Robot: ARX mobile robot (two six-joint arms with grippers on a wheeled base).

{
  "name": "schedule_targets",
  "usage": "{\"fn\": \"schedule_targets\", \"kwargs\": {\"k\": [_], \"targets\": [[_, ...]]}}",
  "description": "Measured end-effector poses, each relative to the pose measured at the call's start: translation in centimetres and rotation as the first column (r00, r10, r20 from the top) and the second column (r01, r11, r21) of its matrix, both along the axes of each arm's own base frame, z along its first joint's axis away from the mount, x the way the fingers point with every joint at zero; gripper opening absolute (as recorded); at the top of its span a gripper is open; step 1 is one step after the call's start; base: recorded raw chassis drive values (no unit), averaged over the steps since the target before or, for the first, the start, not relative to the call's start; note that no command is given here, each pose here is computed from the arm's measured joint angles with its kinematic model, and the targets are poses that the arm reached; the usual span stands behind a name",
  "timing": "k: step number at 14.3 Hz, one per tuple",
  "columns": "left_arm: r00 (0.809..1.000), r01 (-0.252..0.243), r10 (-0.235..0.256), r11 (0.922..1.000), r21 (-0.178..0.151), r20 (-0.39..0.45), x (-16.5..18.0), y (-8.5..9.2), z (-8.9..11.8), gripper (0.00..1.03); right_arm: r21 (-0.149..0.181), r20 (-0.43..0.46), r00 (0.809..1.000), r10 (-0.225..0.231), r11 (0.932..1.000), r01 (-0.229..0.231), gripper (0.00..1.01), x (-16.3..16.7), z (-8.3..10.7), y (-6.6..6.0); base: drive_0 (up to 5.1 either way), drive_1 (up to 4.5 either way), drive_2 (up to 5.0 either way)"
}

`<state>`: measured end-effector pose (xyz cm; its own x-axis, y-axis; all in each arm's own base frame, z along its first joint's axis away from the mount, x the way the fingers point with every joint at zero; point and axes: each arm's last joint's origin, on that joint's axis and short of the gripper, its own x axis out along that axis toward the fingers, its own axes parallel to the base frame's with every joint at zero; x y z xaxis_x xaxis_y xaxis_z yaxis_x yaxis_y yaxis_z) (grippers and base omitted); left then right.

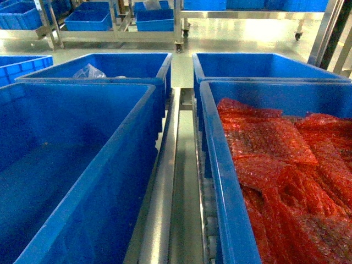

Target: Pick blue part to blue bin on bottom shelf

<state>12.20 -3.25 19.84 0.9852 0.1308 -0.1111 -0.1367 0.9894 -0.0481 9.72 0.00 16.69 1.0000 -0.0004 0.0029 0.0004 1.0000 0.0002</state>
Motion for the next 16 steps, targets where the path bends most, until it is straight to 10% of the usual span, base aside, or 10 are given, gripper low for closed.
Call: {"fn": "schedule_targets", "kwargs": {"k": [16], "targets": [[1.0,0.0,0.0,1.0,0.0,0.0,0.0,0.0,0.0,0.43,0.0,0.0,1.0,0.0,1.0,0.0,0.98,0.0,0.0,0.0,0.0,0.0,0.0]]}}
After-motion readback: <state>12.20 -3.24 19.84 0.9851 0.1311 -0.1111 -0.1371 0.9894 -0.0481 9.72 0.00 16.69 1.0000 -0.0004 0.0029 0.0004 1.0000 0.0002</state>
